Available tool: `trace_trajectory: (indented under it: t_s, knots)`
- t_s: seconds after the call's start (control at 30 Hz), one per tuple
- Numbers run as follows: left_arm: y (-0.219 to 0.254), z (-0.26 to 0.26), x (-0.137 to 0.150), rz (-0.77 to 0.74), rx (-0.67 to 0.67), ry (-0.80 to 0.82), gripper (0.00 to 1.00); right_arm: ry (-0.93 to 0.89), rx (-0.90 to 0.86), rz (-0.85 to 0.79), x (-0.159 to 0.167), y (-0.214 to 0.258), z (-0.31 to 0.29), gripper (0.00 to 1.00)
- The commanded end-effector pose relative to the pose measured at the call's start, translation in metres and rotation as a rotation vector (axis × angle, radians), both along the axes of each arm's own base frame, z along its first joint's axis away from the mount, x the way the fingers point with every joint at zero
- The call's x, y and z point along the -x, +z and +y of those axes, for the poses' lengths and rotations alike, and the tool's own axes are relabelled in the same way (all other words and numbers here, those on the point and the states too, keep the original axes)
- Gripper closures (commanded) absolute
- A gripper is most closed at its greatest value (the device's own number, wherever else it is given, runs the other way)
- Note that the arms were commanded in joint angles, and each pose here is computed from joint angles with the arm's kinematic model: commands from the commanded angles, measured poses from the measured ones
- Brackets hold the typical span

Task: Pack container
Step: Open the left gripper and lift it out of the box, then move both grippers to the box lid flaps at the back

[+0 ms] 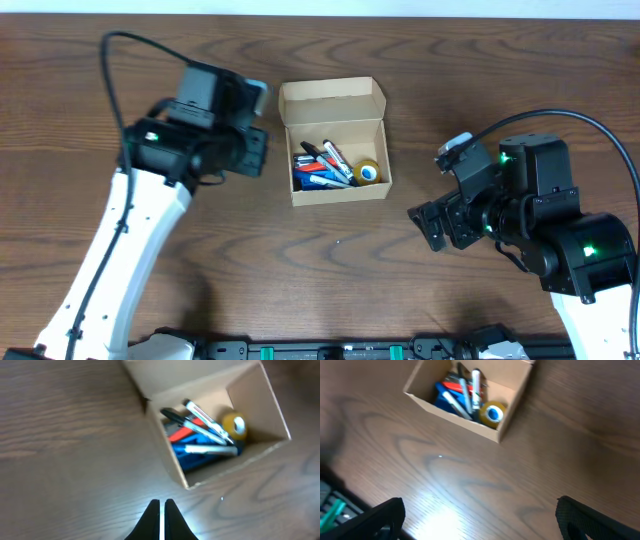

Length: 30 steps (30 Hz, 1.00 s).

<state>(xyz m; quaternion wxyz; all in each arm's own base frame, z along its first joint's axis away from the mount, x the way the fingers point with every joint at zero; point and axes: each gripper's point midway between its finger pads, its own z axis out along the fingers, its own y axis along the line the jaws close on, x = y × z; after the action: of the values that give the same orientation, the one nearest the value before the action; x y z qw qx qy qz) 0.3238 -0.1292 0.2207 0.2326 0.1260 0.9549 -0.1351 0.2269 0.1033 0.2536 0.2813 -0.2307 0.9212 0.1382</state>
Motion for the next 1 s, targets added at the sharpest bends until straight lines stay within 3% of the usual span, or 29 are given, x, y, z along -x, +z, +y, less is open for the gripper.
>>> trace_trajectory:
  t_s: [0.0, 0.03, 0.07, 0.23, 0.27, 0.33, 0.43, 0.57, 0.83, 0.97]
  knots:
    - [-0.002, 0.008, -0.008, 0.044, 0.088, 0.050, 0.94, 0.046, -0.104, 0.001, 0.001, 0.009, 0.017, 0.01]
    - [-0.005, 0.010, -0.012, 0.054, 0.098, 0.058, 0.94, 0.046, -0.107, -0.011, -0.002, 0.011, 0.018, 0.01]
    - [-0.009, 0.013, -0.016, 0.064, 0.108, 0.067, 0.94, 0.037, -0.107, -0.017, -0.005, 0.011, 0.018, 0.07]
    - [-0.036, 0.013, -0.036, 0.132, 0.169, 0.078, 0.94, -0.096, -0.068, -0.062, -0.050, 0.001, 0.009, 0.69]
    - [-0.041, 0.013, -0.041, 0.136, 0.171, 0.080, 0.94, -0.113, -0.065, -0.068, -0.060, -0.002, 0.009, 0.79]
    - [-0.051, 0.011, -0.054, 0.131, 0.176, 0.090, 0.94, -0.120, -0.064, -0.076, -0.079, -0.008, 0.012, 0.89]
    - [-0.062, 0.008, -0.076, 0.108, 0.201, 0.125, 0.94, -0.152, -0.078, -0.048, -0.106, -0.026, 0.017, 0.99]
    - [-0.074, 0.009, -0.103, 0.082, 0.244, 0.181, 0.94, -0.239, -0.111, 0.000, -0.136, -0.051, 0.016, 0.99]
    - [-0.099, 0.009, -0.142, 0.136, 0.450, 0.254, 0.94, -0.448, -0.210, 0.073, -0.196, -0.103, -0.011, 0.99]
    - [-0.114, 0.012, -0.163, 0.187, 0.485, 0.295, 0.94, -0.446, -0.322, 0.141, -0.216, -0.132, -0.006, 0.99]
